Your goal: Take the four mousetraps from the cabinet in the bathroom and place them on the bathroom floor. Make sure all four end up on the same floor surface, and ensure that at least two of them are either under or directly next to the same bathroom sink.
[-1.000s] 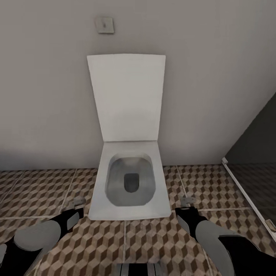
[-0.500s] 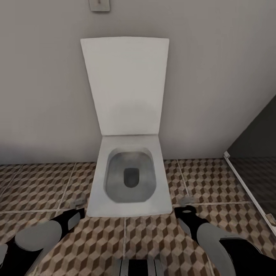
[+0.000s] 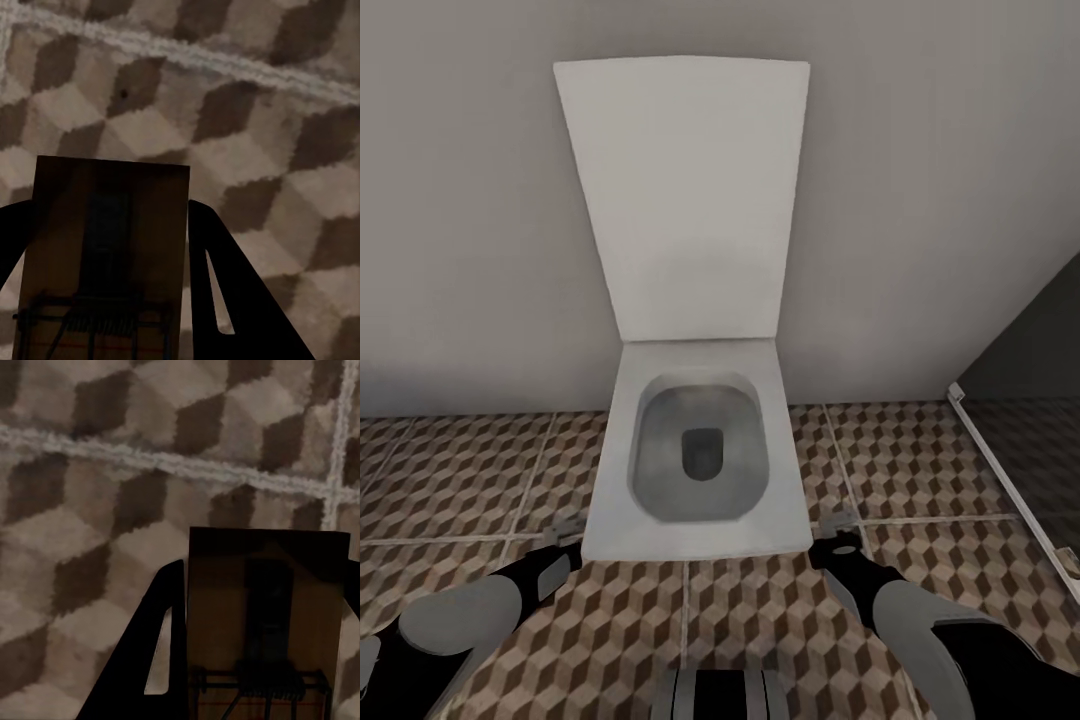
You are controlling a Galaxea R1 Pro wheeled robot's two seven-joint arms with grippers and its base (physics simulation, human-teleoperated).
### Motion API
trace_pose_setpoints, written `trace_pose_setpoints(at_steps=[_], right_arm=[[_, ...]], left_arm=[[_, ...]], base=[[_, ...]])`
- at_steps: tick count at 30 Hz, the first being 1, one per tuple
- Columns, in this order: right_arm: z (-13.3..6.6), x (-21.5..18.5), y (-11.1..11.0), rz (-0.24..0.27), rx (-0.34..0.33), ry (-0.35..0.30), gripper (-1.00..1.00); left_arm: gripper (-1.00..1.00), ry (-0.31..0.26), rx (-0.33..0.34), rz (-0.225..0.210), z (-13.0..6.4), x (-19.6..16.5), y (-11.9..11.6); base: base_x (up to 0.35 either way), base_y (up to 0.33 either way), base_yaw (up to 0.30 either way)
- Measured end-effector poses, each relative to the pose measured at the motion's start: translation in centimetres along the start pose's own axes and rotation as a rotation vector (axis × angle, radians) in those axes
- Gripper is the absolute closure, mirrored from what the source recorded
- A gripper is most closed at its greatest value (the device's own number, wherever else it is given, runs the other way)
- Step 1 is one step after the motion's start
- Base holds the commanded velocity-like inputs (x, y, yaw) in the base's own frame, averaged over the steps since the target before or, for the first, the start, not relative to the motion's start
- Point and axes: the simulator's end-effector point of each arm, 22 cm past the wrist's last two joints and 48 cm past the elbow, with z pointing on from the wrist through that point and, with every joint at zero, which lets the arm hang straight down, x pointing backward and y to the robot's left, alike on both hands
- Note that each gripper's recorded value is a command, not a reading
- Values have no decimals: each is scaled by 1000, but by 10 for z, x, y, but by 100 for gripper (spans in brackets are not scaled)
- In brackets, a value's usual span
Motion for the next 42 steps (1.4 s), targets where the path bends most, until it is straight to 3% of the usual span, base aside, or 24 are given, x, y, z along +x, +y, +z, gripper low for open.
trace_pose_setpoints(at_steps=[16,22,26,42], right_arm=[[3,-5,-11,-4,24,-16,100],[5,-16,-45,6,73,-43,100],[6,-16,-56,9,87,-44,100],[5,-15,-56,10,86,-41,100]], left_arm=[[100,3,-10,1,3,2,6],[100,5,-13,1,4,3,8],[100,5,-12,1,4,4,7],[100,4,-17,2,4,3,12]], base=[[0,0,57],[0,0,3],[0,0,0],[51,0,0]])
